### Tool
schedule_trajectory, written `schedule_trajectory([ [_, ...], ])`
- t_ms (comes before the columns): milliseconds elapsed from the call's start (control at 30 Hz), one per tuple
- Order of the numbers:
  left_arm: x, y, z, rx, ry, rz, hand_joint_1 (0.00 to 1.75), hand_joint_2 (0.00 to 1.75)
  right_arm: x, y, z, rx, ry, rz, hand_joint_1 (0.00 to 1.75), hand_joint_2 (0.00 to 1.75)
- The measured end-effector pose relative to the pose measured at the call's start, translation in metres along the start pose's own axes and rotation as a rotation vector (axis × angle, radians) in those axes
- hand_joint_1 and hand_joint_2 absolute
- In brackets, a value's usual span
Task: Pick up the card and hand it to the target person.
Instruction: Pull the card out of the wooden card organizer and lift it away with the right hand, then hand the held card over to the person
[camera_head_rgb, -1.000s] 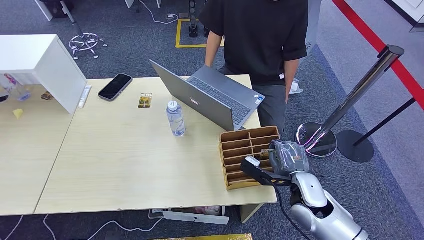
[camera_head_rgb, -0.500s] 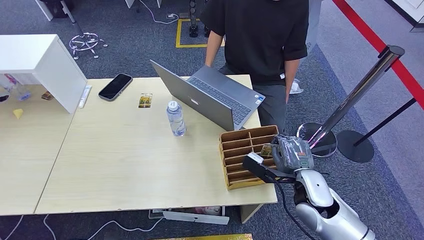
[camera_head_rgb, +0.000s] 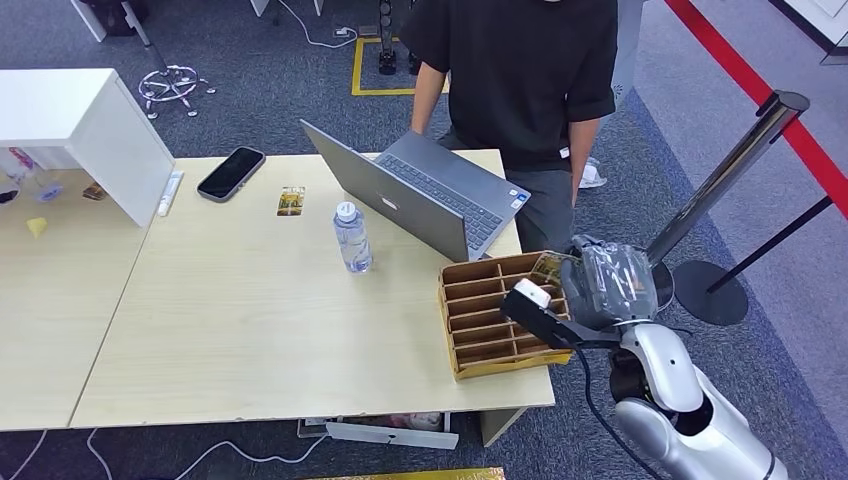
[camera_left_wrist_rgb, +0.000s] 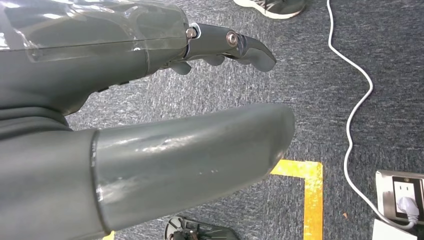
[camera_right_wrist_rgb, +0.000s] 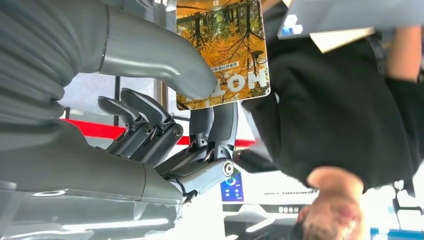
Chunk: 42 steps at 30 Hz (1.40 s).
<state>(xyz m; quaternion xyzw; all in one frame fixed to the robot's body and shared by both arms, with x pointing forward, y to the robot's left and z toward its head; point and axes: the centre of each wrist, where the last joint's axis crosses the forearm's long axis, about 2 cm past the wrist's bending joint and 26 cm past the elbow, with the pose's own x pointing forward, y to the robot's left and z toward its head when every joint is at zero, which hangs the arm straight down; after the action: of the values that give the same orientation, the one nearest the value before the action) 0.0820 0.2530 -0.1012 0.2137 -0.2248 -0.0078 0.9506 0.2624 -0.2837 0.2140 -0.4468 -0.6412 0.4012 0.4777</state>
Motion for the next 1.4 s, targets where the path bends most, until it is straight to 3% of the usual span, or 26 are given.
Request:
schedule_trajectory([
  [267, 0.002, -0.002, 0.0, -0.018, -0.008, -0.036, 0.0, 0.0, -0.014, -0.023, -0.021, -0.148, 0.013, -0.05, 1.69, 1.75],
  [667, 0.017, -0.005, -0.002, -0.065, -0.04, -0.103, 0.0, 0.0, -0.04, -0.043, -0.066, -0.28, 0.076, 0.078, 1.71, 1.75],
  [1033, 0.027, -0.007, -0.003, -0.091, -0.068, -0.147, 0.0, 0.0, -0.067, -0.035, -0.088, -0.244, 0.158, 0.089, 1.75, 1.75],
  [1400, 0.034, -0.009, -0.004, -0.103, -0.093, -0.173, 0.0, 0.0, -0.078, -0.025, -0.099, -0.238, 0.194, 0.075, 1.75, 1.75],
])
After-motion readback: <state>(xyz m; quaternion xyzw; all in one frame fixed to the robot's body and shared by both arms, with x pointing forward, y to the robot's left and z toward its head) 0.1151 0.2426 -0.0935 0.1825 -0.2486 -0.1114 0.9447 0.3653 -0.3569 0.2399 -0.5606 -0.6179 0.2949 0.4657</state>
